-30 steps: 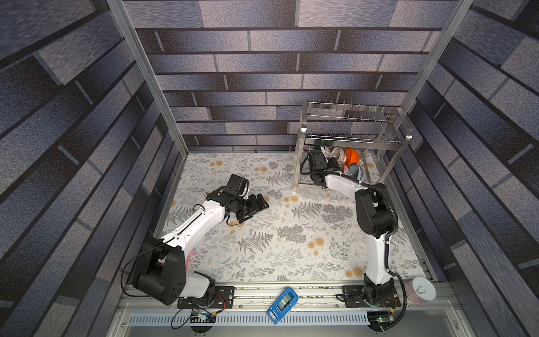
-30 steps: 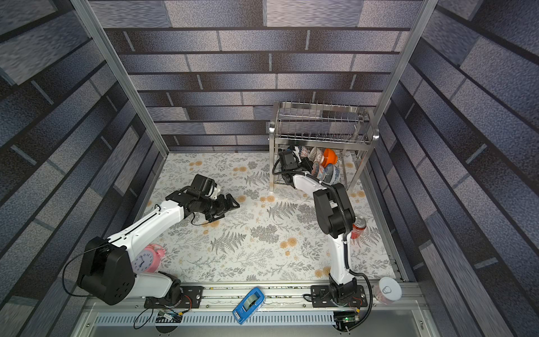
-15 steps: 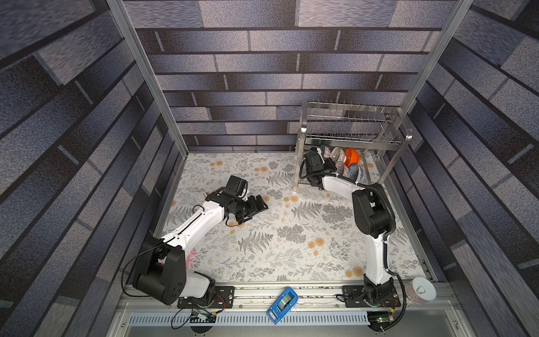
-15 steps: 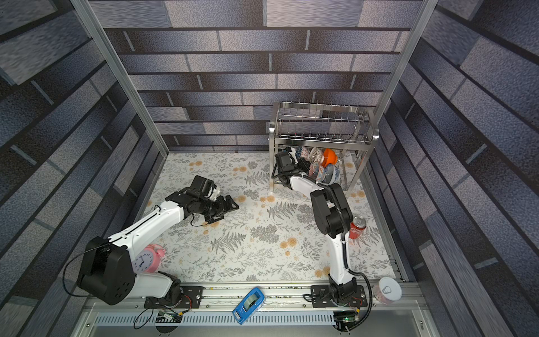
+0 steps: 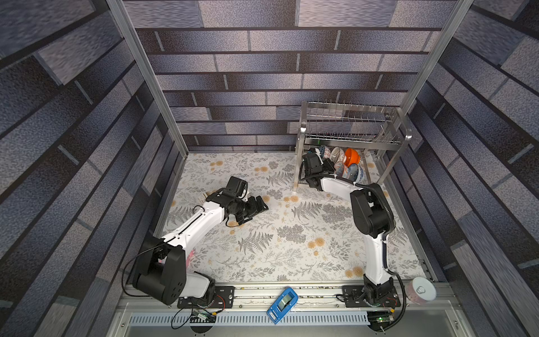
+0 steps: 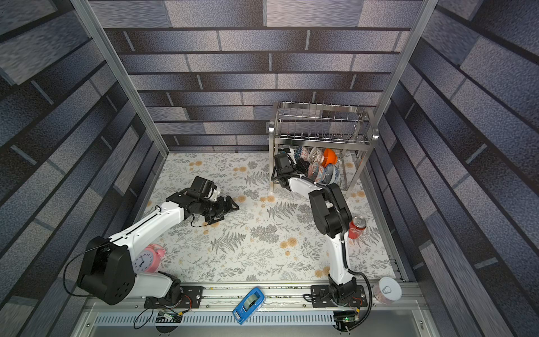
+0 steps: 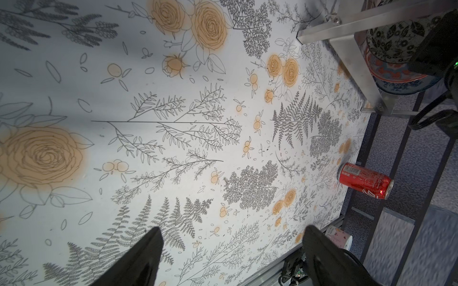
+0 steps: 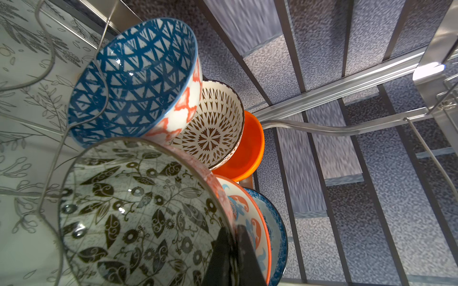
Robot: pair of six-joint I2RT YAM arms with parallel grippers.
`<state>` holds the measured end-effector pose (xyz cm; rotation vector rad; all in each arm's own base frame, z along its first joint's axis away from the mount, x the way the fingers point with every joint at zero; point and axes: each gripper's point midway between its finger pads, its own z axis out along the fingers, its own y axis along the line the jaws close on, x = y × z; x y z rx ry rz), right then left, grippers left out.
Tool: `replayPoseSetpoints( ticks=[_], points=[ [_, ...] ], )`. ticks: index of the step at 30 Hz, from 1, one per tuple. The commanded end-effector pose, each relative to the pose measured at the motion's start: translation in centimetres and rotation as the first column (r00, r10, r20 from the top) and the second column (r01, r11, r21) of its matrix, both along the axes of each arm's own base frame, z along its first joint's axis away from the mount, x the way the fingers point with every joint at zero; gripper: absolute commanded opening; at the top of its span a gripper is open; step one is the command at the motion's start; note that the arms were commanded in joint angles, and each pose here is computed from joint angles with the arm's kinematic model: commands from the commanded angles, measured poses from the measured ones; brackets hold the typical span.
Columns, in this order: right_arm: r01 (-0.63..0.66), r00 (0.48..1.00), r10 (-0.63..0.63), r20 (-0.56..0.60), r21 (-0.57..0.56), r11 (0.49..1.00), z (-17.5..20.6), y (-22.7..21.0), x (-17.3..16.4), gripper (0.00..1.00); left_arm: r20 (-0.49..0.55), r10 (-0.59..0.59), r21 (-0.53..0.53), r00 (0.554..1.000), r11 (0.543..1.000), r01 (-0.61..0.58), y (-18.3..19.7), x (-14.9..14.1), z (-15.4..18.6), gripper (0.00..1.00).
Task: Load bowls into a dish rack
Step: Place the bowl in the dish rack.
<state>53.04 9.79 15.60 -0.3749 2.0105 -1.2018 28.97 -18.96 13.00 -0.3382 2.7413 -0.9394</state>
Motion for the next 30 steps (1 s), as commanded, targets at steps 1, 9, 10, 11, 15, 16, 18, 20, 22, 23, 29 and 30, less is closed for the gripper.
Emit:
replayPoseSetpoints(
  ticks=[1, 9, 10, 11, 15, 16, 18, 20, 22, 23, 29, 30],
  points=[
    [-0.029, 0.997, 0.024, -0.076, -0.06, 0.998, -3.26, 1.37, -0.79, 0.0, 0.001, -0.021, -0.001, 1.0, 1.0, 0.021, 0.19, -0.28, -0.37, 0.91],
    [-0.032, 0.996, 0.025, -0.084, -0.082, 0.996, -3.69, 1.51, -1.23, 0.0, -0.002, -0.018, -0.002, 1.0, 1.0, 0.018, 0.35, -0.47, -0.5, 0.91],
    [-0.032, 0.996, 0.024, -0.085, -0.085, 0.996, -3.7, 1.49, -1.28, 0.0, 0.0, -0.018, -0.002, 1.0, 1.0, 0.018, 0.37, -0.46, -0.46, 0.91],
    [-0.032, 0.996, 0.024, -0.086, -0.086, 0.996, -3.76, 1.49, -1.34, 0.0, -0.001, -0.017, -0.002, 1.0, 1.0, 0.017, 0.38, -0.49, -0.49, 0.91],
    [-0.034, 0.996, 0.026, -0.09, -0.089, 0.995, -3.88, 1.59, -1.53, 0.0, -0.001, -0.014, -0.003, 1.0, 1.0, 0.014, 0.45, -0.53, -0.51, 0.91],
    [-0.036, 0.995, 0.028, -0.092, -0.091, 0.995, -3.91, 1.65, -1.58, 0.0, -0.003, -0.015, -0.003, 1.0, 1.0, 0.015, 0.45, -0.6, -0.56, 0.91],
    [-0.038, 0.995, 0.029, -0.095, -0.094, 0.995, -4.09, 1.72, -1.64, 0.0, 0.0, -0.015, -0.004, 1.0, 1.0, 0.015, 0.46, -0.55, -0.51, 0.91],
    [-0.038, 0.995, 0.029, -0.095, -0.096, 0.995, -4.08, 1.82, -1.69, 0.0, 0.0, -0.014, -0.004, 1.0, 1.0, 0.014, 0.46, -0.56, -0.52, 0.91],
    [-0.039, 0.995, 0.03, -0.098, -0.099, 0.994, -4.18, 1.88, -1.72, 0.0, 0.001, -0.014, -0.004, 1.0, 1.0, 0.014, 0.48, -0.62, -0.53, 0.91],
    [-0.04, 0.995, 0.03, -0.098, -0.099, 0.994, -4.16, 1.93, -1.74, 0.0, 0.0, -0.014, -0.004, 1.0, 1.0, 0.014, 0.49, -0.64, -0.52, 0.91],
    [-0.042, 0.995, 0.032, -0.099, -0.102, 0.994, -4.13, 2.11, -1.74, 0.0, -0.001, -0.012, -0.004, 1.0, 1.0, 0.012, 0.54, -0.72, -0.64, 0.91],
    [-0.042, 0.995, 0.032, -0.099, -0.103, 0.994, -4.13, 2.17, -1.76, 0.0, -0.002, -0.012, -0.004, 1.0, 1.0, 0.012, 0.53, -0.75, -0.65, 0.91]
  ],
)
